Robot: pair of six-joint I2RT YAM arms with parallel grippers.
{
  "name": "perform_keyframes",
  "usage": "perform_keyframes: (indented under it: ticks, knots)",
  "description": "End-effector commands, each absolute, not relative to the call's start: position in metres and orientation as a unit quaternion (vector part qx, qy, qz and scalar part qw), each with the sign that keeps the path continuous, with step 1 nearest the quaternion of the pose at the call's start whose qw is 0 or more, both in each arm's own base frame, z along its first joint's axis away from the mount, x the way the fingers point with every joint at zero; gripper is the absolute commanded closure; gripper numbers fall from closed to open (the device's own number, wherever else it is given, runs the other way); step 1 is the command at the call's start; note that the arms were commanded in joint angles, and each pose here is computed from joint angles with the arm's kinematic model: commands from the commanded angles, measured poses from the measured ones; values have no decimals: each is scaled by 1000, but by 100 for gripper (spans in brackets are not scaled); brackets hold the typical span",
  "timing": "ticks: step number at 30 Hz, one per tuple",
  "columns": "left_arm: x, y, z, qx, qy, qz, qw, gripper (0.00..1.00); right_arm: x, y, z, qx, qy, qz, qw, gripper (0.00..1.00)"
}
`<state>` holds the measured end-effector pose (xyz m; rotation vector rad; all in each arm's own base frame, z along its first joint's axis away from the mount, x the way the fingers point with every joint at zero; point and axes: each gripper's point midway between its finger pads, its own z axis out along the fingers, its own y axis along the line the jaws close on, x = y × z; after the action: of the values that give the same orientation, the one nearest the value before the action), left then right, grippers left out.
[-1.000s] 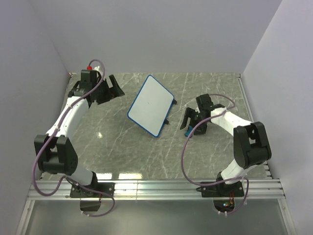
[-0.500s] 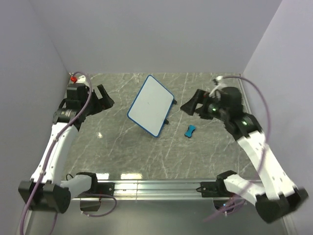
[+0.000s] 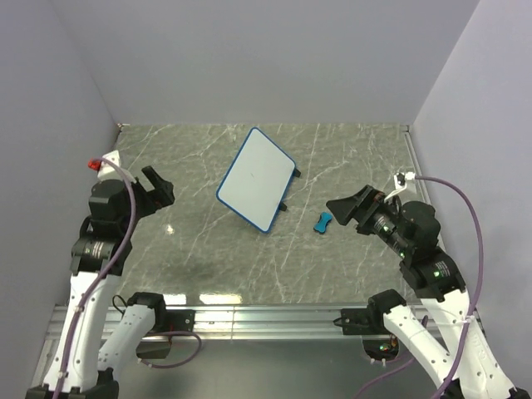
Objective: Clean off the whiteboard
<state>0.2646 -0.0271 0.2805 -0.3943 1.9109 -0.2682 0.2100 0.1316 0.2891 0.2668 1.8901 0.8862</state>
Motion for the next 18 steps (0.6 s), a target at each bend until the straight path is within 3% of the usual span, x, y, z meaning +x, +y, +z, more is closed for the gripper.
perform_keyframes:
  ticks: [1, 11, 18]
  knots:
    - [252, -12, 283, -170, 795, -78, 577, 1, 199, 129, 304, 104, 759, 380, 519, 0]
    - [250, -20, 277, -177, 784, -111, 585, 1, 176, 121, 305, 88, 750, 382, 533, 0]
    - [255, -11, 278, -174, 780, -84, 595, 1, 172, 123, 297, 75, 758, 380, 525, 0]
